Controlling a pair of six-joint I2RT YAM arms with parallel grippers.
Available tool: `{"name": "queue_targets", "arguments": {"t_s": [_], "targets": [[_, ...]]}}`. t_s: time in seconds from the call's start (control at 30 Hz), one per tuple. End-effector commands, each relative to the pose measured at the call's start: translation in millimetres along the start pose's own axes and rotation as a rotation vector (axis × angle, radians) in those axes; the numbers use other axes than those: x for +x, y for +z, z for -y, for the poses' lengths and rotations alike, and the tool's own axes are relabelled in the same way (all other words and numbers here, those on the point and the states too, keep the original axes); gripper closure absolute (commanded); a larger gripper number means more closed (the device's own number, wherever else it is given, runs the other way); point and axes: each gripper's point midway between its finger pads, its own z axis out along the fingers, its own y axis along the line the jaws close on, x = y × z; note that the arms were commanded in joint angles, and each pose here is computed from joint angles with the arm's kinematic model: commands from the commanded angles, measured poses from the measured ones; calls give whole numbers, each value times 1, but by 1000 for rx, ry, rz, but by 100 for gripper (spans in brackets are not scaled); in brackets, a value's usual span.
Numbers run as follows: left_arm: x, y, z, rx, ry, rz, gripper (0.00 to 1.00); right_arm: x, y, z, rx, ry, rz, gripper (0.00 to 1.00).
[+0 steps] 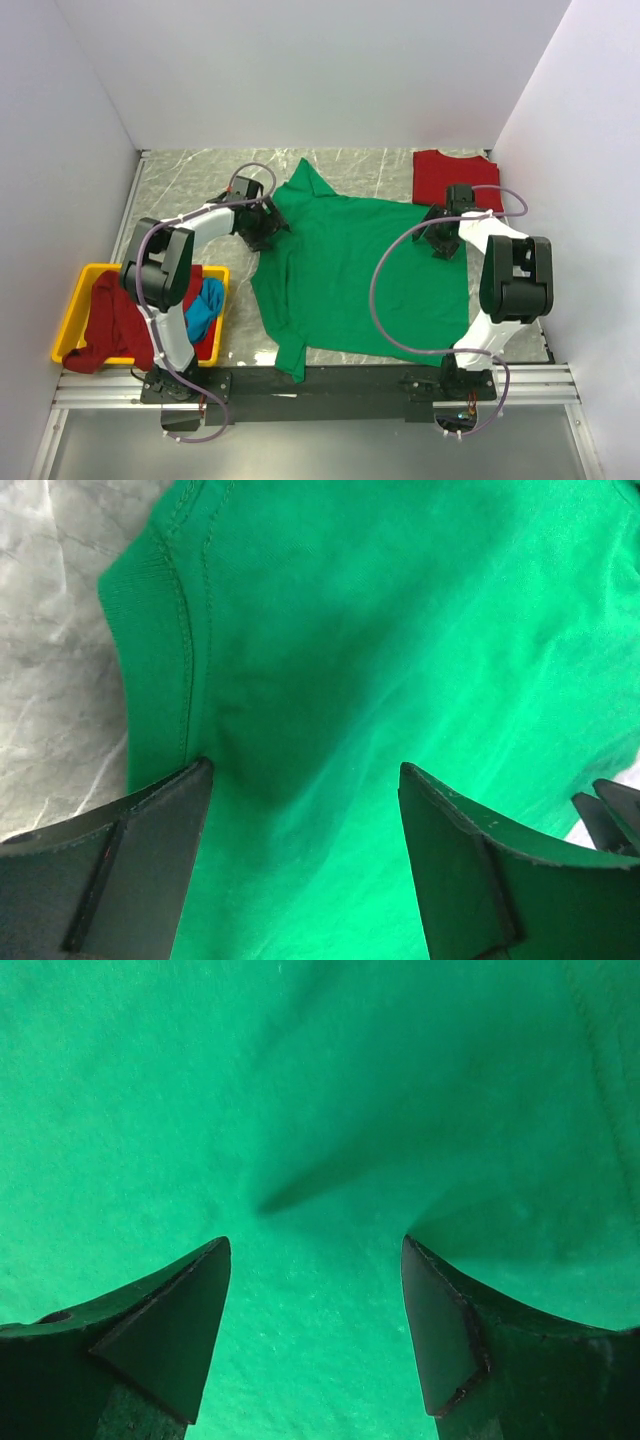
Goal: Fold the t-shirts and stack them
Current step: Flatten the tshirt out
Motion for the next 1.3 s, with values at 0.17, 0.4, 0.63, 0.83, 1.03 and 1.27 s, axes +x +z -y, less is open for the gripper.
{"name": "queue_targets", "arguments": {"t_s": [0.17, 0.4, 0.63, 0.83, 1.03, 1.27], "targets": [[-31, 15, -24, -158, 32, 48, 18, -17, 11, 9, 64, 35, 13, 25], [-62, 21, -30, -235, 64, 76, 18, -34, 14, 11, 96, 61, 34, 25], [-104, 32, 9, -155, 184, 116, 19, -57, 22, -4, 84, 76, 44, 26], [-132, 44, 45, -77, 264, 139, 19, -80, 23, -19, 64, 69, 66, 26], [-145, 27, 90, 65, 329, 176, 19, -95, 7, -40, -10, 36, 110, 27], [-136, -16, 109, 117, 338, 226, 19, -98, -40, -58, -66, -43, 201, 27]]}}
